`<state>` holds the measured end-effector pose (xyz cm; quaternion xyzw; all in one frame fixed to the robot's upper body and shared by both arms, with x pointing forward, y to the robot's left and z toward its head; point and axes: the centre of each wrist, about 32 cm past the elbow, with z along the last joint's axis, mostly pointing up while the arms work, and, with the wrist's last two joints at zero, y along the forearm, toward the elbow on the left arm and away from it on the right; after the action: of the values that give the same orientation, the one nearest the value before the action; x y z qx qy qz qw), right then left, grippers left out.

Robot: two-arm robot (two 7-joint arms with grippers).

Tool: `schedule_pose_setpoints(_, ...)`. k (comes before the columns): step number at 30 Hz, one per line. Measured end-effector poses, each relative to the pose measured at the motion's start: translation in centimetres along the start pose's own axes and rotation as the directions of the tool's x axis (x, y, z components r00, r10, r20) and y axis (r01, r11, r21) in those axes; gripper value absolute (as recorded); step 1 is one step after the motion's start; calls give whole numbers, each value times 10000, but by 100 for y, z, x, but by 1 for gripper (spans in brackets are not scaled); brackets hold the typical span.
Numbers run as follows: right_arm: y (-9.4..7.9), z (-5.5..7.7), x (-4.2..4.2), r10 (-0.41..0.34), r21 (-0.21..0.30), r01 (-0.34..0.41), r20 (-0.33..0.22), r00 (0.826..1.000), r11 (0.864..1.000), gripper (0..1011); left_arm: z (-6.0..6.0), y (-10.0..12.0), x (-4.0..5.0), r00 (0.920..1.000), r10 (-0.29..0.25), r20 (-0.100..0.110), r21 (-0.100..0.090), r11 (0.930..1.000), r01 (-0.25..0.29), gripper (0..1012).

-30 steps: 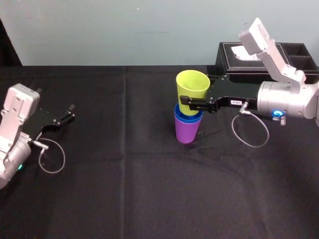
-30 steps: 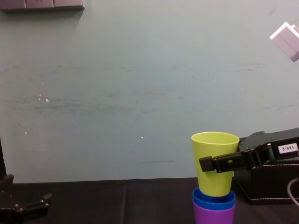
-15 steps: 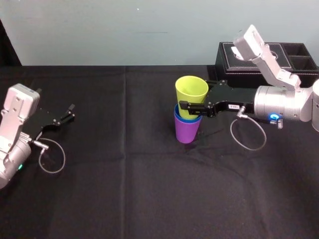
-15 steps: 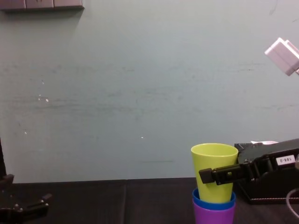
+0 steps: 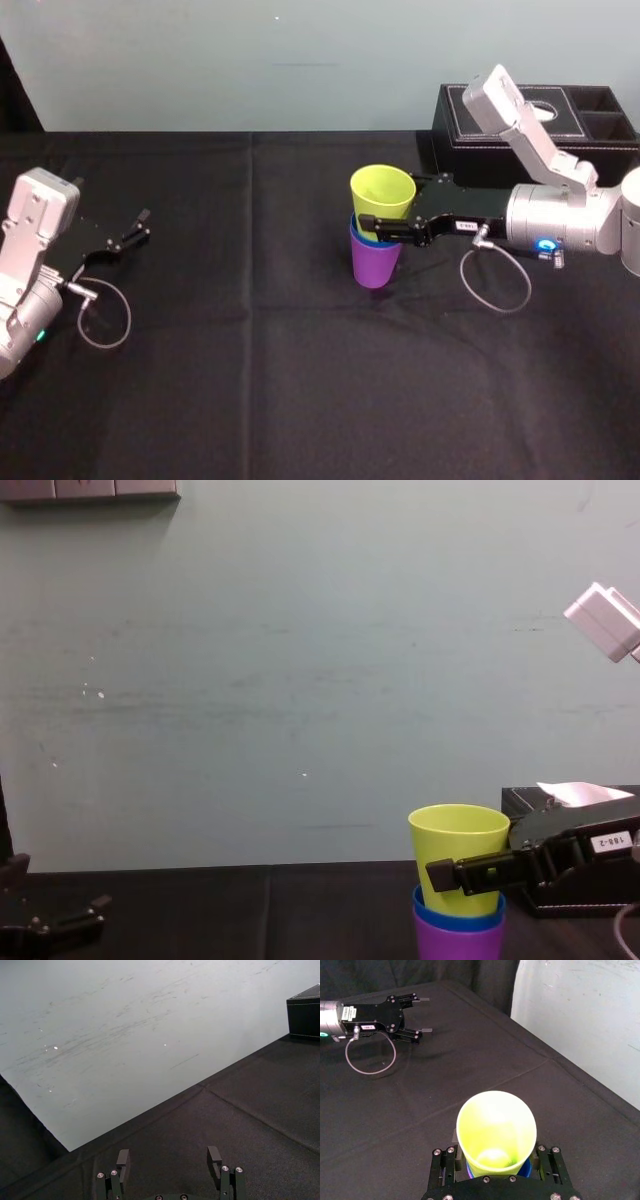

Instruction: Stack the three plastic cups sequentially using one hand.

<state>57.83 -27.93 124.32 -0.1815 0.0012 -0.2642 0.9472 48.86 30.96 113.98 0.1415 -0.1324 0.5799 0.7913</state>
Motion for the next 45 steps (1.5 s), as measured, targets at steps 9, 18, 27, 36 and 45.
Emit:
schedule_pose_setpoints(9,-2,6,2,-5,8,5,13,10000,10000,785,0,0,0,10000,0,1,0,10000,0,1011)
schedule_pose_setpoints(18,-5,11,4,-11,12,11,22,10000,10000,1003,0,0,0,10000,0,0,0,10000,0,1011)
schedule_pose_setpoints(27,-6,15,5,-13,20,13,28,10000,10000,1003,0,0,0,10000,-1,1,0,10000,1,1011)
schedule_pose_setpoints(36,-6,17,1,-16,26,16,34,10000,10000,1003,0,0,0,10000,-1,1,0,10000,1,1011)
schedule_pose_setpoints(45,-83,-32,-102,-710,337,708,66,9975,9969,1003,0,0,0,10000,0,1,0,10000,0,1011)
